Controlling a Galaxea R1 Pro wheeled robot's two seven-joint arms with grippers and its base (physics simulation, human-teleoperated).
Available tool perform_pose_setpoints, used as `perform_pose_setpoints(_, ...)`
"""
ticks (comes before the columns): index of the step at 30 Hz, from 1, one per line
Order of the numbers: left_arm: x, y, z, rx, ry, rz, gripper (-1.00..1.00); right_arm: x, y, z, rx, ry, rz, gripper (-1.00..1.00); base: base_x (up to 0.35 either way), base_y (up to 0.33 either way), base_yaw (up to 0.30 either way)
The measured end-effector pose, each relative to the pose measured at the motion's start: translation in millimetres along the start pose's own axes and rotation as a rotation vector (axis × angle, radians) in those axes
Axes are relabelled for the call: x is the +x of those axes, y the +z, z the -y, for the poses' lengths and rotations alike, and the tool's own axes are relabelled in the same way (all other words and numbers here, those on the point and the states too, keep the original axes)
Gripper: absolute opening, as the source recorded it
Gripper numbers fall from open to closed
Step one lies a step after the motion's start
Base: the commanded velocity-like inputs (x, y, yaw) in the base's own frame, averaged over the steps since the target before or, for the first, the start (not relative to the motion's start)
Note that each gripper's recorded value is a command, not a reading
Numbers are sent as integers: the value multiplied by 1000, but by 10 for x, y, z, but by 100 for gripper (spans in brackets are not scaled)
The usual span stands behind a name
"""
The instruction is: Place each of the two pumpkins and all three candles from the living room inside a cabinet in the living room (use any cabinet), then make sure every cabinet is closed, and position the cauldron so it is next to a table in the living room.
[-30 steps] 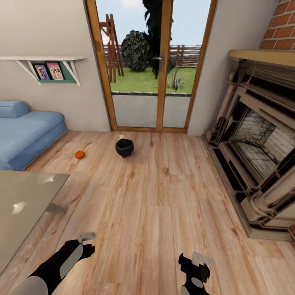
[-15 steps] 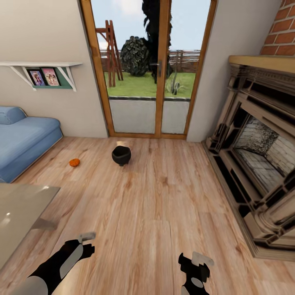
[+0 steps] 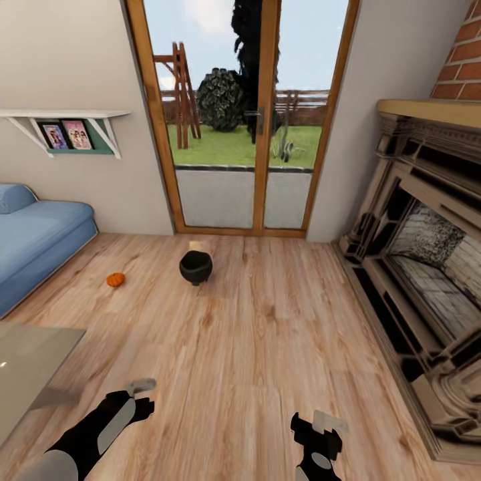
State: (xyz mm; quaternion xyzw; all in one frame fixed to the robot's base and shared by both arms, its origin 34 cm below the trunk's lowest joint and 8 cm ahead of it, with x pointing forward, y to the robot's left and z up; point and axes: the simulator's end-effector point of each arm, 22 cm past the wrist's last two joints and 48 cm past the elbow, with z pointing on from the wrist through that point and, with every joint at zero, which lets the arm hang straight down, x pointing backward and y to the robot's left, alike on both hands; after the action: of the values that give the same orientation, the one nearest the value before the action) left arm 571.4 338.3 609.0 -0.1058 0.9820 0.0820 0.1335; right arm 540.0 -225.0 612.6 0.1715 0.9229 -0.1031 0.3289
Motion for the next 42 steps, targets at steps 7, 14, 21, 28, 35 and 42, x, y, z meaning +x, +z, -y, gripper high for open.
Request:
perform_pose_setpoints(7,-45,-40,0,2,-2,12,100,-55,-17,-5,-1,4,11,100,340,-33,0)
perform_pose_setpoints(14,-87,-79,1,4,-2,23,100,-110,-35,-16,-4,6,22,100,334,-133,0)
perform_pose_setpoints(21,-132,-118,1,5,-5,33,100,-157,-52,-25,-7,8,31,100,331,-64,0)
perform_pose_setpoints(28,-134,-122,3,6,-5,34,100,-120,-64,-89,-30,-19,19,100,331,-2,0)
perform_pose_setpoints(35,-134,-121,3,6,-5,34,100,-128,-60,-79,-30,-22,22,100,331,-67,0)
perform_pose_setpoints(42,-134,-121,0,6,-6,34,100,-131,-60,-64,-23,-23,23,100,332,-30,28)
